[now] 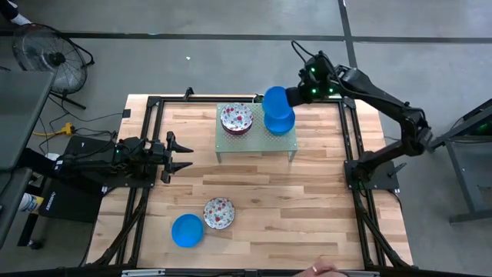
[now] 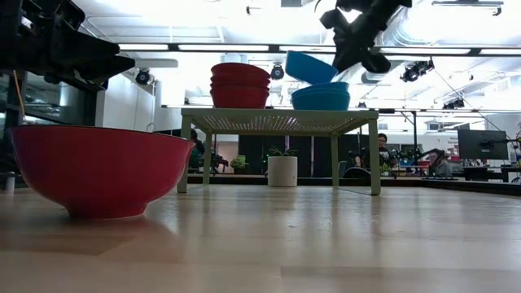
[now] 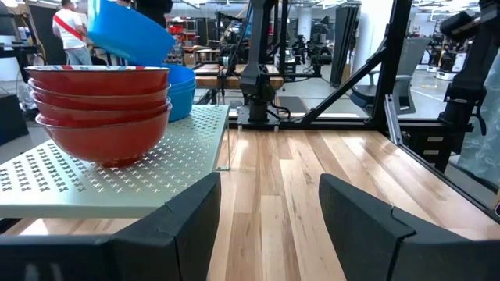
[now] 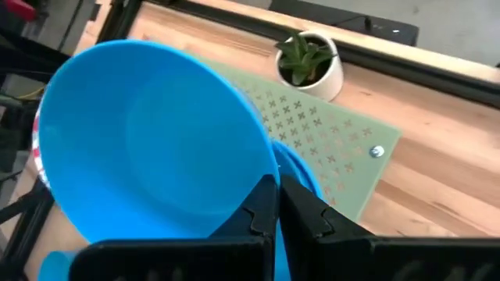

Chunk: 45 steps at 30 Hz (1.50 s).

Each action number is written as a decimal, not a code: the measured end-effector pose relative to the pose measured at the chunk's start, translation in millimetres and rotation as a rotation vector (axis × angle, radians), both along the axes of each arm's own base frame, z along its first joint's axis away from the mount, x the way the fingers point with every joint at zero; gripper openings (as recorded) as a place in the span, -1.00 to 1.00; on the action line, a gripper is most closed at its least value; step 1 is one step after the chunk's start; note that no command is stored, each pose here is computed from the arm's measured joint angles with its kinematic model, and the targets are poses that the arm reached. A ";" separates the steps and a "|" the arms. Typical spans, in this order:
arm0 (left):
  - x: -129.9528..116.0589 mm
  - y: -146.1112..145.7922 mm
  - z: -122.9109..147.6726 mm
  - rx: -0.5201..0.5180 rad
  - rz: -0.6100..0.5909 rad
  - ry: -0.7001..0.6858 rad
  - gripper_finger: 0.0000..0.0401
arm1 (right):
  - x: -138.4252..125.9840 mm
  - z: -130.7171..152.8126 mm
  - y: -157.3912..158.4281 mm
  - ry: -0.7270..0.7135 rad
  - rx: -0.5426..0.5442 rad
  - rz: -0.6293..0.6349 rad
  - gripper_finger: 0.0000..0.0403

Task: Pick & Place Mini bowls
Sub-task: Stack the blue bowl on the blue bowl on the shelf

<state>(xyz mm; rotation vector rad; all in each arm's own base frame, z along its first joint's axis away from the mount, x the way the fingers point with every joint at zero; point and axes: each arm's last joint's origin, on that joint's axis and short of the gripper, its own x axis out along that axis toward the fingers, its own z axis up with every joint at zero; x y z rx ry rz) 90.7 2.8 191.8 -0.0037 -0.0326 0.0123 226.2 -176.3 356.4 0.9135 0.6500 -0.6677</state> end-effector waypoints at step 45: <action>0.0 0.0 0.0 0.000 0.000 0.000 0.06 | 17.7 4.9 -40.2 0.210 0.235 -0.047 -1.00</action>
